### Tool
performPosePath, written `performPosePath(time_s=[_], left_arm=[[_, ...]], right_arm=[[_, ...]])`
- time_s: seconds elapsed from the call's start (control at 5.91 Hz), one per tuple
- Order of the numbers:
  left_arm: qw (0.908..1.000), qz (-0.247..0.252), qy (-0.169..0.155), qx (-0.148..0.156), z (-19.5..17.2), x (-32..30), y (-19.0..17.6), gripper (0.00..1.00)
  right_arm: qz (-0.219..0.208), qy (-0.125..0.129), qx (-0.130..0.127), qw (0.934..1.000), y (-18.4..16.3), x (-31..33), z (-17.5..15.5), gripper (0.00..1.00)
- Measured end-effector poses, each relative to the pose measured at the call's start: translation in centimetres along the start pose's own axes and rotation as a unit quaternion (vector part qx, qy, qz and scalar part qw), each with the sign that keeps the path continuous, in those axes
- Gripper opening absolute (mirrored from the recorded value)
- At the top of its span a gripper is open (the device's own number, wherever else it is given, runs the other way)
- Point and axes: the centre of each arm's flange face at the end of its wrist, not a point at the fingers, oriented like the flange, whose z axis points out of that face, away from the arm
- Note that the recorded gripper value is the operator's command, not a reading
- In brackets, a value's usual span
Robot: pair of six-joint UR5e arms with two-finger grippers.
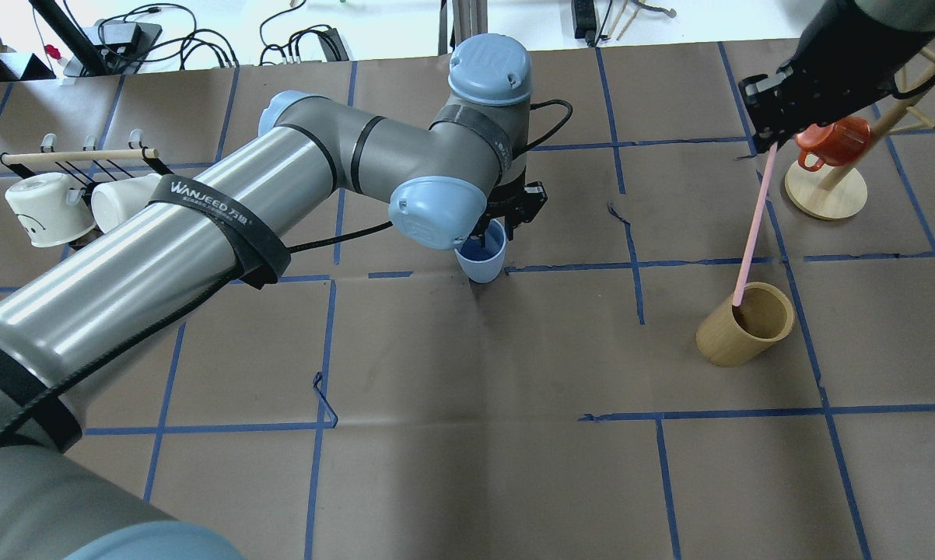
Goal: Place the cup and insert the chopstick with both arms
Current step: 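Place the blue cup at center with left gripper while right lifts pink stick, then retract the left gripper while the right carries the pink stick above the blue cup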
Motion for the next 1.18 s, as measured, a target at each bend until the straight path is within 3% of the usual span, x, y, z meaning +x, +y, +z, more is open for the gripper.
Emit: performPosePath(time_s=[0.17,0.51,0.85,1.18], left_arm=[[0.9997,0.003,0.015,0.017,-3.6,-1.1,-0.9,0.98],[0.999,0.03,0.033,0.009,-11.4,-7.7,-3.0,0.98],[0.9985,0.043,0.032,0.005,-15.0,-16.1,-5.8,0.98],[0.9974,0.066,0.026,0.013,-18.5,-22.6,-5.8,0.98]], right_arm=[[0.02,0.0,-0.01,0.9997,-1.1,-1.8,-0.7,0.07],[0.026,0.001,-0.018,0.9995,-1.9,-2.8,-0.9,0.07],[0.031,0.0,-0.016,0.9994,-3.1,-3.3,0.1,0.07],[0.041,-0.002,0.003,0.9991,-6.5,-8.8,1.6,0.07]])
